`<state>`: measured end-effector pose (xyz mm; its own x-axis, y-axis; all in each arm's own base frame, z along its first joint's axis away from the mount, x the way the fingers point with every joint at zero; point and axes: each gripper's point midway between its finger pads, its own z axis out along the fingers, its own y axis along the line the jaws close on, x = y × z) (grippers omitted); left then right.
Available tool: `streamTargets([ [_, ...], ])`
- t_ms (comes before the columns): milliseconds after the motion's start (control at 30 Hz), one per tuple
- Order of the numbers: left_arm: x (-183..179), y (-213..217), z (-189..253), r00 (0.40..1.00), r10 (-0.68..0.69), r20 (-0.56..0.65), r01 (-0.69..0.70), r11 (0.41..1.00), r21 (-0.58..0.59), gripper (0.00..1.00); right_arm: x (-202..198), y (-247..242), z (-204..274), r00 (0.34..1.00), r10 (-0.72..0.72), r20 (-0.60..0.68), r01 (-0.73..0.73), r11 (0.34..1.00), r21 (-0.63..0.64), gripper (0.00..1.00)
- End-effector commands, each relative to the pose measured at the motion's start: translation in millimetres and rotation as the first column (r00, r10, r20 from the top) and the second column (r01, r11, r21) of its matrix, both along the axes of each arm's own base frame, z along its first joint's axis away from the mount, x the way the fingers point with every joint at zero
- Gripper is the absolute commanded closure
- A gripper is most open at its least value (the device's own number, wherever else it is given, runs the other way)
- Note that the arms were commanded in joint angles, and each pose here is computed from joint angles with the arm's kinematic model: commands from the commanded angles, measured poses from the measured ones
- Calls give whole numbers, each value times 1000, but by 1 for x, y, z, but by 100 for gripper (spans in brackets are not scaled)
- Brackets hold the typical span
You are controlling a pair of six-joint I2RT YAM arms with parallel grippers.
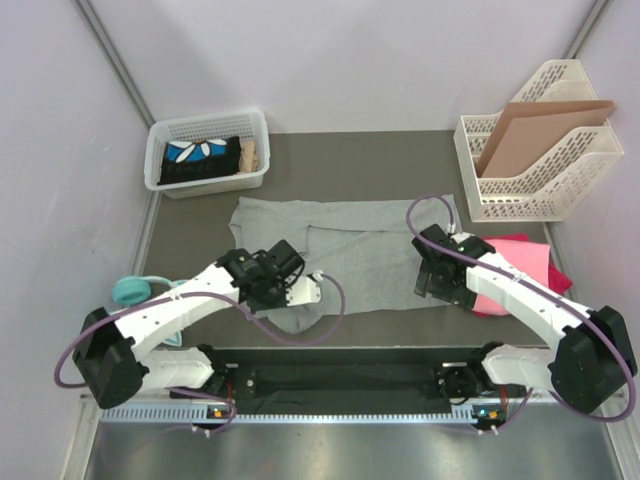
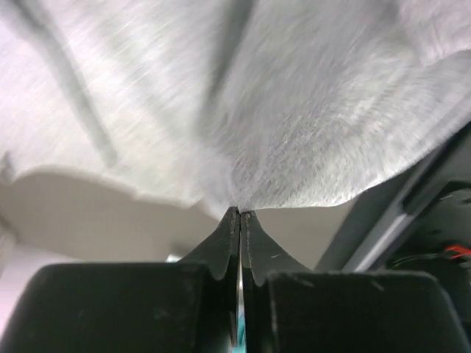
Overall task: Fold and stack the t-shirts
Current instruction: Fold the tshirt
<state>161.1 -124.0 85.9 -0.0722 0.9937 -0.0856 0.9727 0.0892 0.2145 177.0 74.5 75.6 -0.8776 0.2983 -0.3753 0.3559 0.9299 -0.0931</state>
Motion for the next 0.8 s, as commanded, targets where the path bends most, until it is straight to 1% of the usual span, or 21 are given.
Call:
streamTargets([
  [0,2,34,15,999,-44,-6,44,994,99,100,15,1,6,998,-13,54,13,1000,-2,17],
  [167,2,47,14,999,-33,14,31,993,111,100,11,-5,4,997,-43,58,44,999,-18,17],
  [333,7,78,13,999,20,37,-25,989,148,100,10,-7,3,997,-50,63,51,999,-13,17],
  [533,14,105,14,996,72,47,-79,981,178,100,5,-8,-8,998,-45,38,46,999,-19,17],
  [700,11,101,14,996,86,8,-86,986,143,100,6,1,-20,999,-26,18,26,1000,11,17],
  [767,14,97,15,995,100,-4,-98,985,139,100,3,0,-29,1000,-14,-21,14,1000,-7,18],
])
